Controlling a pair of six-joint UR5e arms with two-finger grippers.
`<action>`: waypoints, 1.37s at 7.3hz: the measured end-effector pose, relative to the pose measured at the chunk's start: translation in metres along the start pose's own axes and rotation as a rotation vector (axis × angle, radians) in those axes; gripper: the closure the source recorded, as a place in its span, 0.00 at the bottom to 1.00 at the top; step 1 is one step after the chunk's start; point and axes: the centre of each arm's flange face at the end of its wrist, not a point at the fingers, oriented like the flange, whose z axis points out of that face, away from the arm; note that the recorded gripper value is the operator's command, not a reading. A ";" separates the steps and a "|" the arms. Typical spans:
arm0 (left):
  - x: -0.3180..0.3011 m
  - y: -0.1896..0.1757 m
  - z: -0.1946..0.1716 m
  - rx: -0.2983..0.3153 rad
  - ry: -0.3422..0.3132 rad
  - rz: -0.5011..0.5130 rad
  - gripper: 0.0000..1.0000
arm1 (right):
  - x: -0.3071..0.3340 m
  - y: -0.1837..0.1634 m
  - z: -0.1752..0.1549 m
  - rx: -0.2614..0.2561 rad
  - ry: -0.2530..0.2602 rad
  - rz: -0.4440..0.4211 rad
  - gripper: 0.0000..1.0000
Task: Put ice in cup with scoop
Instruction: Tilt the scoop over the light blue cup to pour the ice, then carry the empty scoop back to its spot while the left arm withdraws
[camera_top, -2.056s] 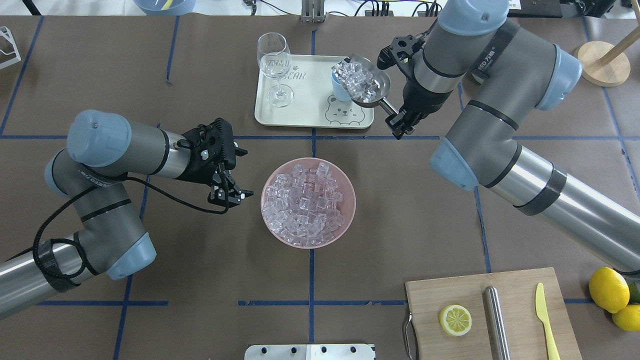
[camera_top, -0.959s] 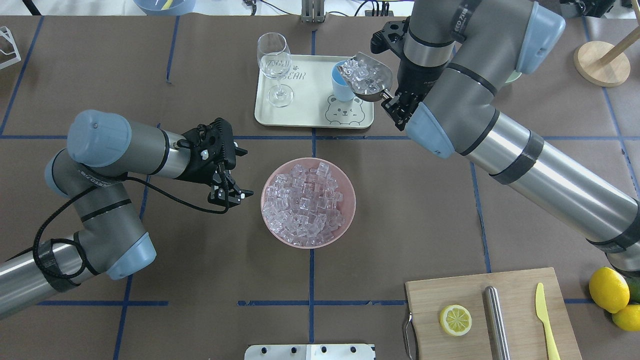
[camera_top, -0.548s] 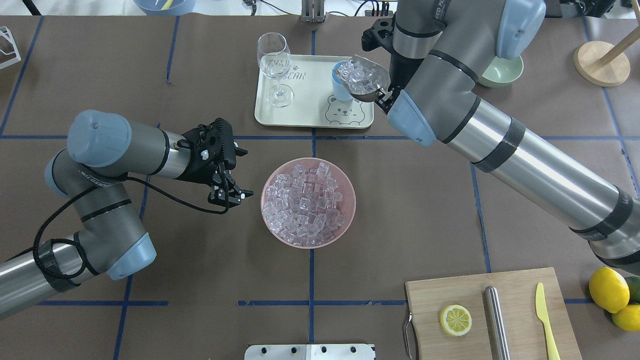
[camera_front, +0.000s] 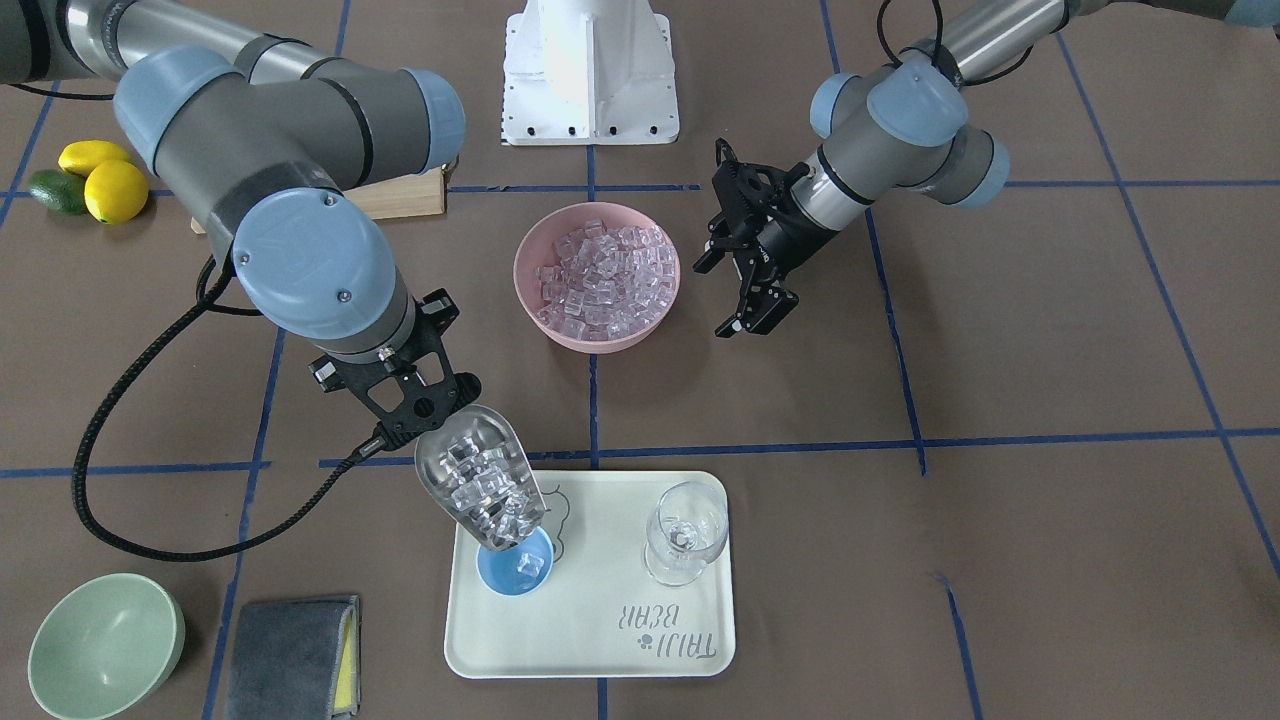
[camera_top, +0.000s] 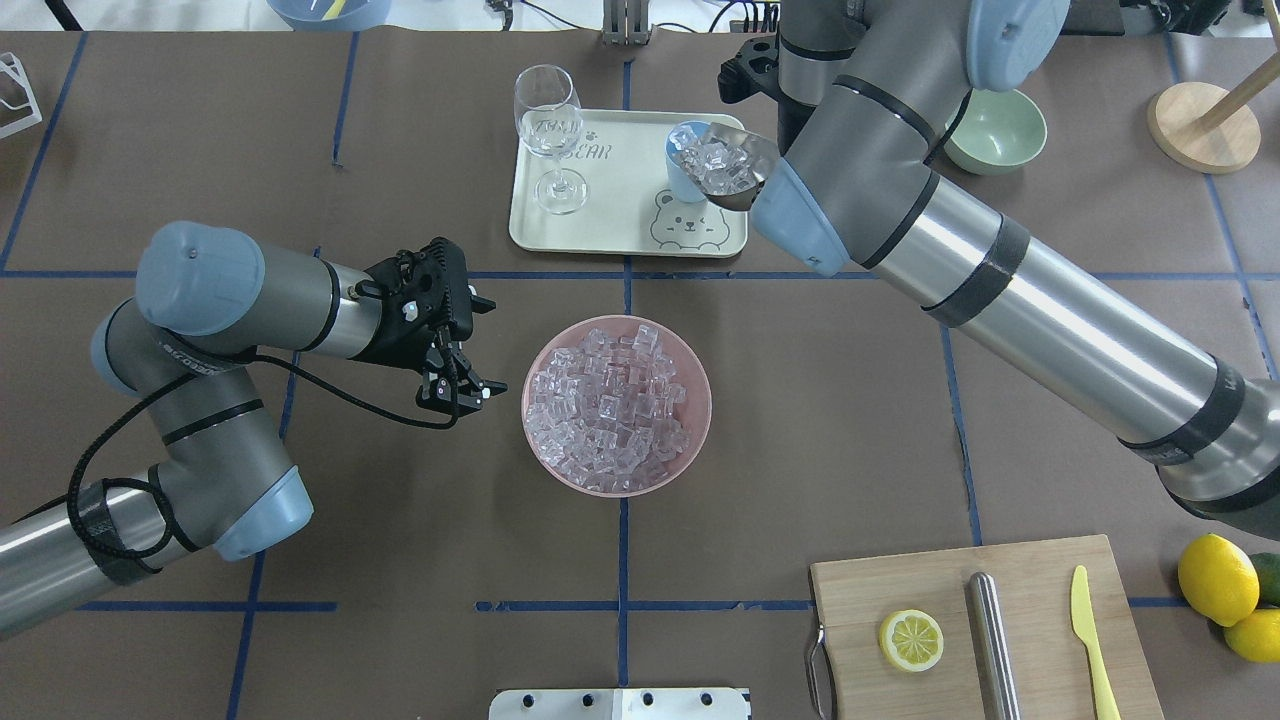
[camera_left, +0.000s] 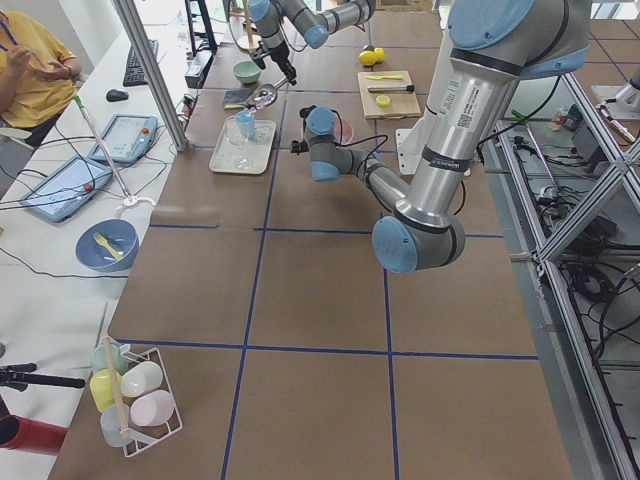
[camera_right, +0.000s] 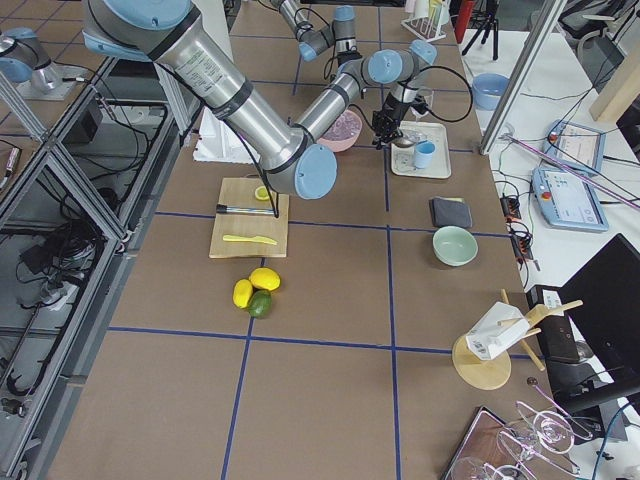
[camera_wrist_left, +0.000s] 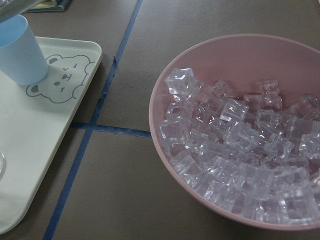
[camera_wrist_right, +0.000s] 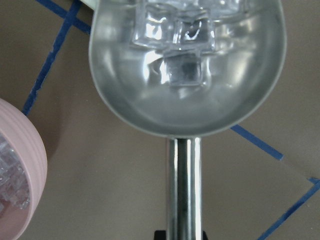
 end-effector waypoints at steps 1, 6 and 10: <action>0.000 0.000 0.000 0.000 0.000 -0.001 0.00 | -0.002 -0.003 -0.005 -0.009 0.002 0.005 1.00; 0.000 0.000 0.000 0.001 -0.001 -0.002 0.00 | -0.009 -0.018 -0.021 -0.093 0.031 0.008 1.00; 0.000 -0.001 0.000 0.001 -0.002 -0.002 0.00 | -0.007 -0.027 -0.034 -0.156 0.047 0.013 1.00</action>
